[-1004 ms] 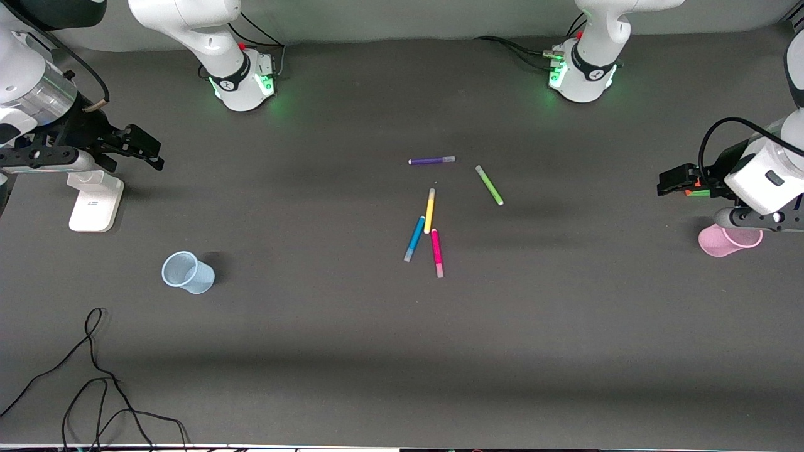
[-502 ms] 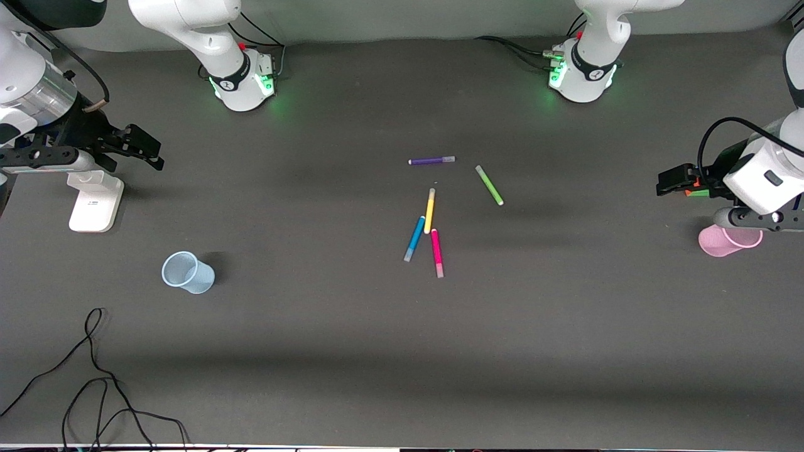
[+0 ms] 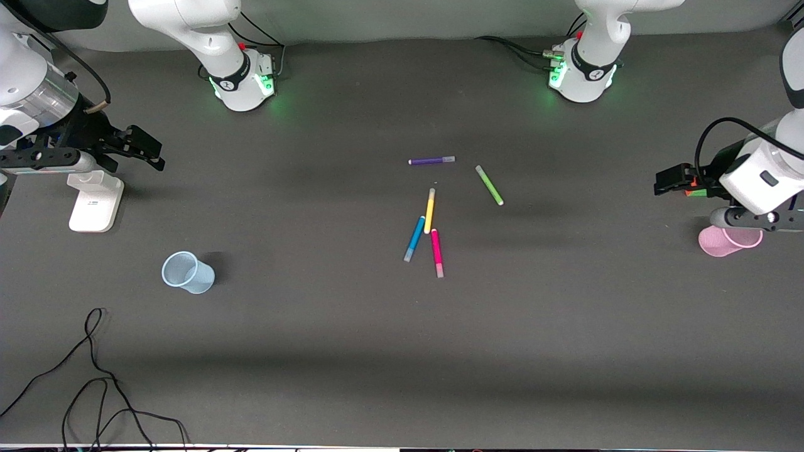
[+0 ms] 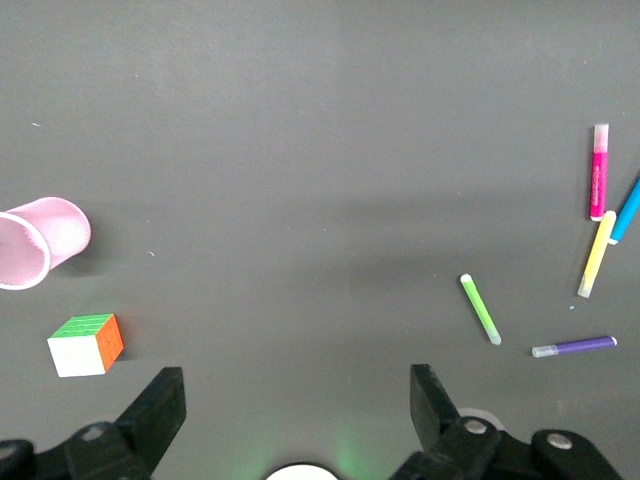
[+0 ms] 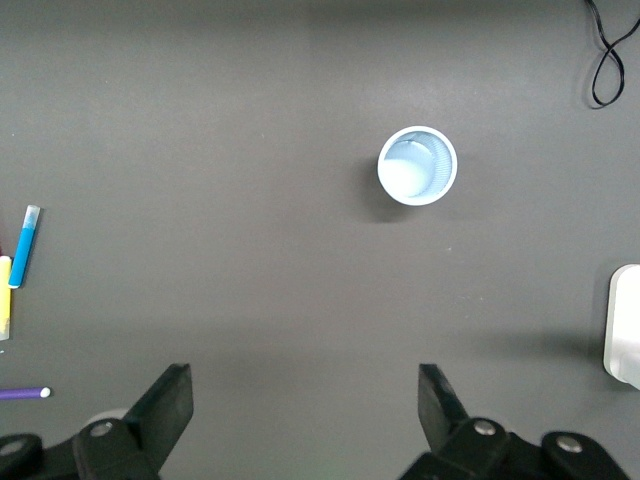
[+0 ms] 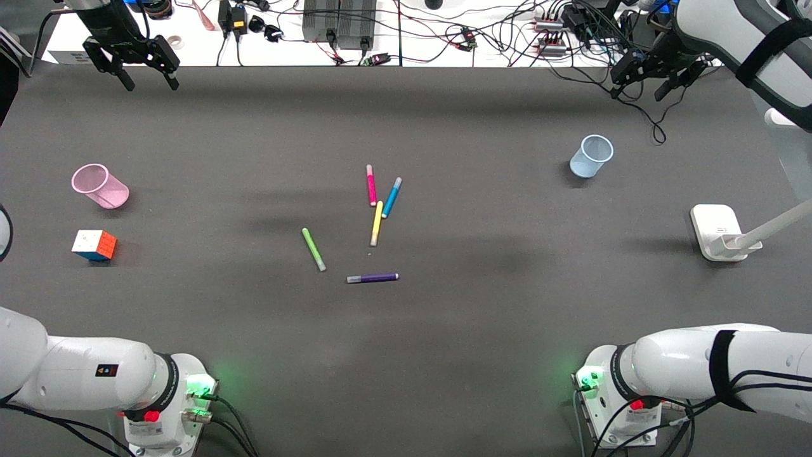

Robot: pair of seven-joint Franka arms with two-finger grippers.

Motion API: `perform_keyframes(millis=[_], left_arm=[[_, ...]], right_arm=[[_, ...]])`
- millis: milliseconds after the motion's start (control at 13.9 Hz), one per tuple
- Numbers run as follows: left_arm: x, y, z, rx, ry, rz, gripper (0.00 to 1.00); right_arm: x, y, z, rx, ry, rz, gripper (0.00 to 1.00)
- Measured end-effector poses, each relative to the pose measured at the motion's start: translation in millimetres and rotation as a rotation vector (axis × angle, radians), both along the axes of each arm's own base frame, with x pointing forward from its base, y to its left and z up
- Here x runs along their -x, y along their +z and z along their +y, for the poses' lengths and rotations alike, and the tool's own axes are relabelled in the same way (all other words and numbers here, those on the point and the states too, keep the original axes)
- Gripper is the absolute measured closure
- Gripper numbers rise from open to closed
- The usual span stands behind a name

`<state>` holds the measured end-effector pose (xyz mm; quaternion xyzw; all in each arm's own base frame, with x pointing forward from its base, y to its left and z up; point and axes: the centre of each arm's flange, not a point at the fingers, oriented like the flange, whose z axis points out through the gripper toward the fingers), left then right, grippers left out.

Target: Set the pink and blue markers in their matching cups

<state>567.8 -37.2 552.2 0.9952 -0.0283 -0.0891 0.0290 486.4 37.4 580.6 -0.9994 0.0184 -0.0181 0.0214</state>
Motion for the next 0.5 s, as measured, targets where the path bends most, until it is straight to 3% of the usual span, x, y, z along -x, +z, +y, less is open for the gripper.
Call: perform_keyframes(millis=[143, 359, 502], left_arm=[[3.6, -1.6, -25.4, -0.004, -0.020, 0.015, 0.00], [9.8, -2.0, -66.1, -0.023, 0.001, 0.021, 0.00], [11.2, -2.0, -73.5, -0.026, 0.004, 0.021, 0.00]], right_arm=[[-2.9, -8.8, 13.8, -0.012, -0.003, 0.022, 0.00], [-51.1, -59.0, 112.3, 0.005, 0.035, 0.099, 0.00], [-71.9, -76.4, 121.2, 0.008, 0.031, 0.120, 0.00]])
